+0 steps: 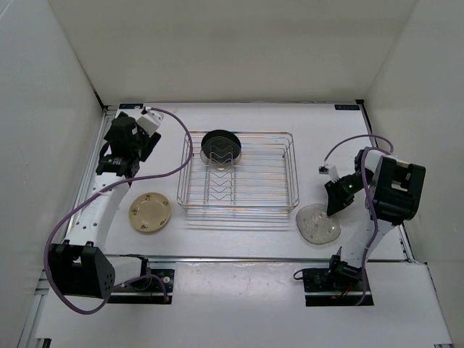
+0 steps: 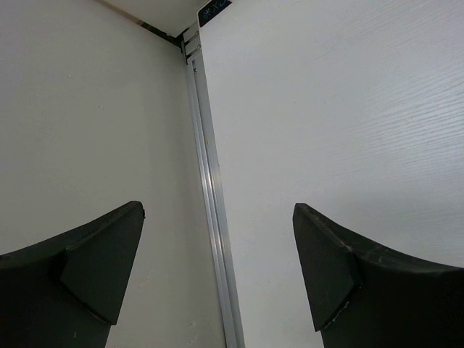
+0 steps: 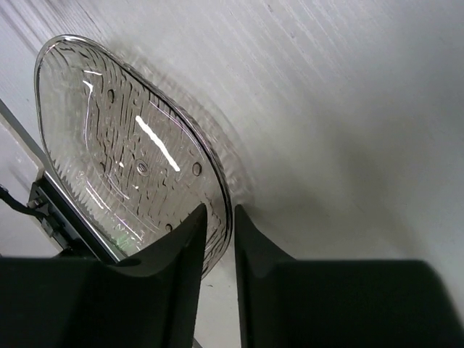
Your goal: Load the plates into the dish rack
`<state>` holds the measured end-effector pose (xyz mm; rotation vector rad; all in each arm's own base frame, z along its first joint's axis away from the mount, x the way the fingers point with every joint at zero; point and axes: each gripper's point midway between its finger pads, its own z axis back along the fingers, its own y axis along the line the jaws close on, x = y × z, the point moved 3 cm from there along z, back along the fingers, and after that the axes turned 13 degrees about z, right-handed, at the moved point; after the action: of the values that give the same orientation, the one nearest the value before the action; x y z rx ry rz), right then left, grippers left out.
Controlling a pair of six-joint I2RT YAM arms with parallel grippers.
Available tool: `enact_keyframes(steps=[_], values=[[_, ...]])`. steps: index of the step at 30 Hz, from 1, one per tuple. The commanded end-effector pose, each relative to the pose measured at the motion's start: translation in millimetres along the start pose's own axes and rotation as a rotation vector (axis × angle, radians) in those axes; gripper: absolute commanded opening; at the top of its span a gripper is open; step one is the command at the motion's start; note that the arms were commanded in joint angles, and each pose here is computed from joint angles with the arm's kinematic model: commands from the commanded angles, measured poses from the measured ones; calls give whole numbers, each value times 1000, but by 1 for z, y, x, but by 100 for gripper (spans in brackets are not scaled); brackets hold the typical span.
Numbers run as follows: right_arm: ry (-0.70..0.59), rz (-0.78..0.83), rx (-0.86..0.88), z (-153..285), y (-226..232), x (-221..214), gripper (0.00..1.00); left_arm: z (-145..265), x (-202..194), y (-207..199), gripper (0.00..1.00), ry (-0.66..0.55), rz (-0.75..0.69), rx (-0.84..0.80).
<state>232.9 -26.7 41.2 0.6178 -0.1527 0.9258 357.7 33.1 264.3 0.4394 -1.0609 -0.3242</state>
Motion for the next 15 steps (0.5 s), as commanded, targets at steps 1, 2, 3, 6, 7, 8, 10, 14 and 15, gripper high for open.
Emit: enact_keyframes(steps=[1, 2, 3, 6, 7, 8, 10, 14, 15], values=[[11, 10, 2, 4, -2, 2, 22, 13, 18, 14, 94, -67, 39, 20], [11, 10, 2, 4, -2, 2, 19, 13, 18, 14, 94, -67, 39, 20], [11, -1, 2, 4, -1, 2, 16, 13, 18, 14, 94, -67, 39, 20], [15, 1, -19, 4, -6, 1, 3, 13, 18, 14, 94, -67, 39, 20], [10, 13, -39, 6, -9, 3, 1, 13, 18, 14, 94, -67, 39, 20], [12, -3, -31, 3, -6, 2, 1, 13, 18, 14, 94, -67, 39, 20], [6, -2, -51, 5, -8, 3, 1, 12, 15, 12, 94, -59, 37, 17], [-17, -18, -119, 14, -14, 8, 1, 15, 17, 14, 94, -69, 40, 21], [-30, -12, -155, 22, -18, 10, 1, 18, 18, 15, 94, -77, 42, 25]])
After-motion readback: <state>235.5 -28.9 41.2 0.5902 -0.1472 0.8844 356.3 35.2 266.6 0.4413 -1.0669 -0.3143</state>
